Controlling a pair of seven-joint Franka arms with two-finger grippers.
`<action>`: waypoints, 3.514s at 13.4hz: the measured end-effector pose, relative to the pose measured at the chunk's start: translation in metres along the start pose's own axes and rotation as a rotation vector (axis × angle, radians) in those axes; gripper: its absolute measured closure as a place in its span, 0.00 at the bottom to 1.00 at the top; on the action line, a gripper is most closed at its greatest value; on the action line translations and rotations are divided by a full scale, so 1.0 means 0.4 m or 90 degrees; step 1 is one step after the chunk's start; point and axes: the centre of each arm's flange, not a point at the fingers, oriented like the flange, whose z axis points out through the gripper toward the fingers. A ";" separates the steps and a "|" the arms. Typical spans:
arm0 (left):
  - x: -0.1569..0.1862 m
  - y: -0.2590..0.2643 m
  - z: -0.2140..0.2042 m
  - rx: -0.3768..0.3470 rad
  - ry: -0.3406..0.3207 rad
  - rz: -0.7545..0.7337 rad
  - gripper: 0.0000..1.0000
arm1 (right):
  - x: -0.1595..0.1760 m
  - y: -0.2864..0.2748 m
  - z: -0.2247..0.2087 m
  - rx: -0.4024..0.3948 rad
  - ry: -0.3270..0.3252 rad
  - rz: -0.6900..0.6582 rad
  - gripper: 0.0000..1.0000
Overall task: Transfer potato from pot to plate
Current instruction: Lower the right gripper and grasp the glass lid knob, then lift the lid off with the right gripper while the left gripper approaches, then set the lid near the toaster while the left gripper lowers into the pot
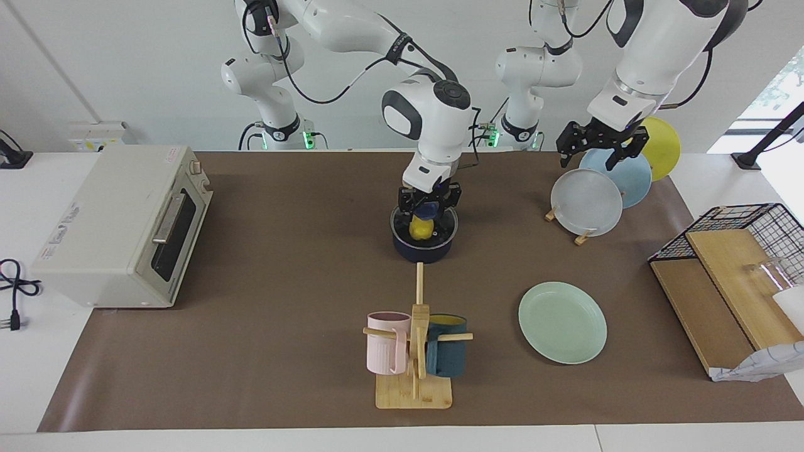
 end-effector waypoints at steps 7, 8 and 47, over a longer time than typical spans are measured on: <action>-0.002 0.025 0.001 0.001 0.000 -0.005 0.00 | -0.011 -0.009 0.001 0.013 -0.012 0.023 0.20; -0.002 0.024 0.002 0.001 0.000 -0.005 0.00 | -0.013 -0.011 0.001 0.013 -0.013 0.026 0.20; -0.041 0.737 0.620 0.001 0.014 -0.227 0.00 | -0.004 1.079 0.276 0.031 -0.073 -0.041 0.34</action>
